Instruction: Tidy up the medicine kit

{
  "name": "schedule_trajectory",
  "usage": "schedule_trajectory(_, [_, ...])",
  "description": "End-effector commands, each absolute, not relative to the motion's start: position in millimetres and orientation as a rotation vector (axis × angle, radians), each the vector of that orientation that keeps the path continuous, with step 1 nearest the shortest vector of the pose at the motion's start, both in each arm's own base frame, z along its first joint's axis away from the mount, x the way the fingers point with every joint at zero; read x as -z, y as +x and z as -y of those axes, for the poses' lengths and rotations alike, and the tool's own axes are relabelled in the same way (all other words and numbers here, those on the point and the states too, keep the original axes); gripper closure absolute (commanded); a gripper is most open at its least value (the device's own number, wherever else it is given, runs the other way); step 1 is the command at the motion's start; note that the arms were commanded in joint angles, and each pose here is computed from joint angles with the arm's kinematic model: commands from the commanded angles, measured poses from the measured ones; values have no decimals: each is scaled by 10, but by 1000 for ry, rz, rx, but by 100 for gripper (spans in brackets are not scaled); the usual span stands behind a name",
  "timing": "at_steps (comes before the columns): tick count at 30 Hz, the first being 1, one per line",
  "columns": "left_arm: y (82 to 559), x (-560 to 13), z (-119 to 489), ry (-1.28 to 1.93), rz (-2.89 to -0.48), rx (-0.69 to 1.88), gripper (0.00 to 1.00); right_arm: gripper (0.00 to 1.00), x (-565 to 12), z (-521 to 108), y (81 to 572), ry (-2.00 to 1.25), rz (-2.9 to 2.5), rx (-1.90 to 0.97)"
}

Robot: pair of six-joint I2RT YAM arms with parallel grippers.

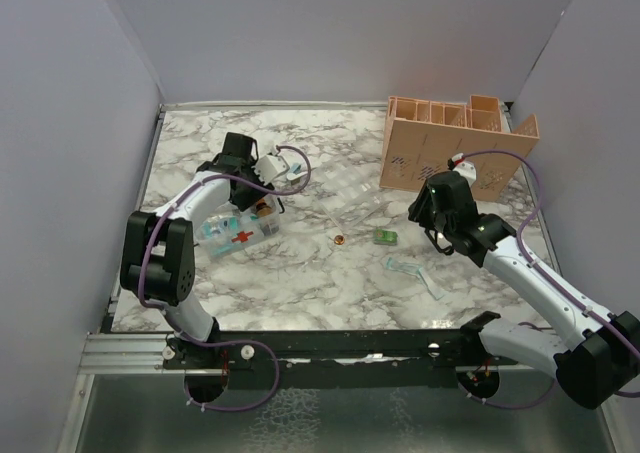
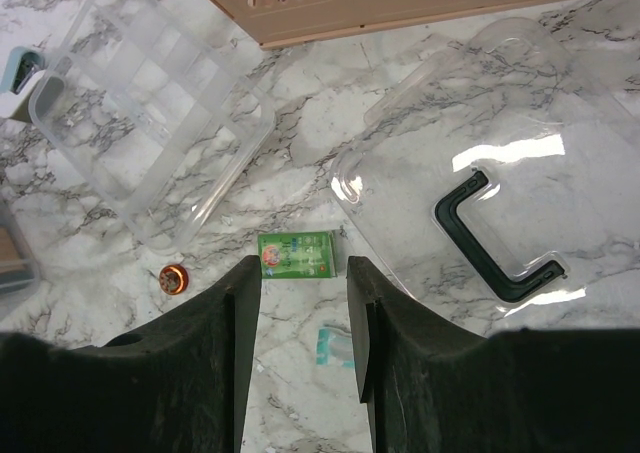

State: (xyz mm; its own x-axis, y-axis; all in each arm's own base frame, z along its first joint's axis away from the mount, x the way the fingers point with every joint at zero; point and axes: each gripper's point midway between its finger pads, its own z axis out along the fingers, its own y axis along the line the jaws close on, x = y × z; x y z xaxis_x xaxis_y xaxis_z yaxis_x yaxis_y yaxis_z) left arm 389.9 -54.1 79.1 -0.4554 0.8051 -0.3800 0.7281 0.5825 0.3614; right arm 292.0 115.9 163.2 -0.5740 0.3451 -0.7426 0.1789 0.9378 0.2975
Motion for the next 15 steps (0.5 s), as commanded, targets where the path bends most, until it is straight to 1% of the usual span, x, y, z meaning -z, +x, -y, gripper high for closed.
schedule_trajectory(1, [4061,-1034,512,1142,-2244,-269,45,59,-1683,-1186,2968,361,-2169,-260])
schedule_trajectory(4, [4068,-1118,534,1115,-2231,-258,47,59,-1670,-1198,2973,360,-2176,-262])
schedule_trajectory(12, [4056,-1609,668,949,-2169,-165,48,59,-1645,-1205,2969,347,-2188,-258])
schedule_trajectory(15, [4028,-1874,679,821,-2142,-136,43,59,-1666,-1309,2998,270,-2189,-302])
